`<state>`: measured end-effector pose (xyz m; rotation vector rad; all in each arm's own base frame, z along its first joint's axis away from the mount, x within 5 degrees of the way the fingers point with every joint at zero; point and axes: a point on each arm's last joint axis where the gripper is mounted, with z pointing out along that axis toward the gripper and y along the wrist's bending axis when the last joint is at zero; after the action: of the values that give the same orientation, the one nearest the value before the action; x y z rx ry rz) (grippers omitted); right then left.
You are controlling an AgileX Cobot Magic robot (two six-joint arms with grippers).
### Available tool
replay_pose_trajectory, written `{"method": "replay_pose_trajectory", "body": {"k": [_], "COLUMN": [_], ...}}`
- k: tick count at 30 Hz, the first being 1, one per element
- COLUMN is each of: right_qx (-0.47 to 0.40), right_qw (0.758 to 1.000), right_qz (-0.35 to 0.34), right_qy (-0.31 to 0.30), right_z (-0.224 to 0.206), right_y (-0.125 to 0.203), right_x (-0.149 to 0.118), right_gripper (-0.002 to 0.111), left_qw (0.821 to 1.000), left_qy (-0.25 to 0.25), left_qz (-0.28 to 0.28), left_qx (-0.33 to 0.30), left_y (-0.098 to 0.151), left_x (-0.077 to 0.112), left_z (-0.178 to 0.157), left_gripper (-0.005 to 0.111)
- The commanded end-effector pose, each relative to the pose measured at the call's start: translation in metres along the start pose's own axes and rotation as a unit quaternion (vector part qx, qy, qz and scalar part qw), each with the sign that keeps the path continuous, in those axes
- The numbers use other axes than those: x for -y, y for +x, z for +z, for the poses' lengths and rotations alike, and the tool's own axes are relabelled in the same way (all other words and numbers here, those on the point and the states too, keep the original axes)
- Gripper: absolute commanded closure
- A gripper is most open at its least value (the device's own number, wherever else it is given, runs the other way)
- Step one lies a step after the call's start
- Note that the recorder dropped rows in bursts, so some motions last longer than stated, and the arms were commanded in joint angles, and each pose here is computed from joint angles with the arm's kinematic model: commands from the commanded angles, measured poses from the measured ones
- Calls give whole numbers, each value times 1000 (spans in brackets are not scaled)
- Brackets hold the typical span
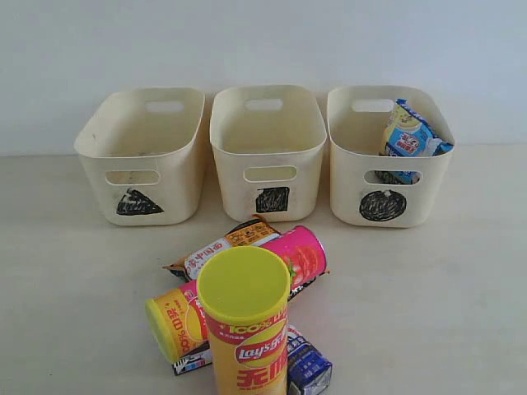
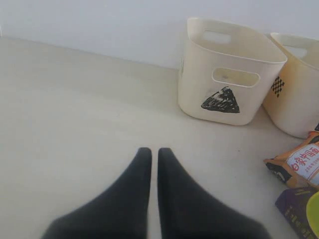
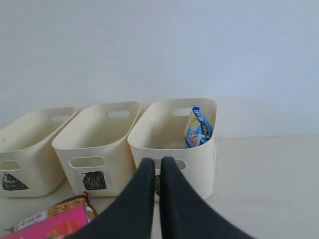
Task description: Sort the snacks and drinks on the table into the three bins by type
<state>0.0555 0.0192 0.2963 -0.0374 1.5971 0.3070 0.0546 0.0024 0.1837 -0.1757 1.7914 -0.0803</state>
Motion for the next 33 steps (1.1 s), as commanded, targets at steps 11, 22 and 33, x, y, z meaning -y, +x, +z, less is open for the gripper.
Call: {"method": "replay_pose_trajectory", "body": {"k": [11, 22, 33], "right_qx": [14, 17, 27], "right_qw": [997, 997, 996], "right_qz": [11, 32, 31], "right_qy": [75, 75, 81], "right_z": [10, 10, 10], "right_y": [56, 56, 54], "right_x": [26, 26, 27], "right_gripper": [108, 108, 108], "left_qw": [1000, 1000, 1000], "left_qy": [2, 2, 2], "left_qz": [-1, -1, -1], "left_qx": [11, 11, 11], "left_y": [-3, -3, -3], "left_x": [0, 0, 0], "left_z": [-1, -1, -1], "left_gripper": [103, 103, 103]}}
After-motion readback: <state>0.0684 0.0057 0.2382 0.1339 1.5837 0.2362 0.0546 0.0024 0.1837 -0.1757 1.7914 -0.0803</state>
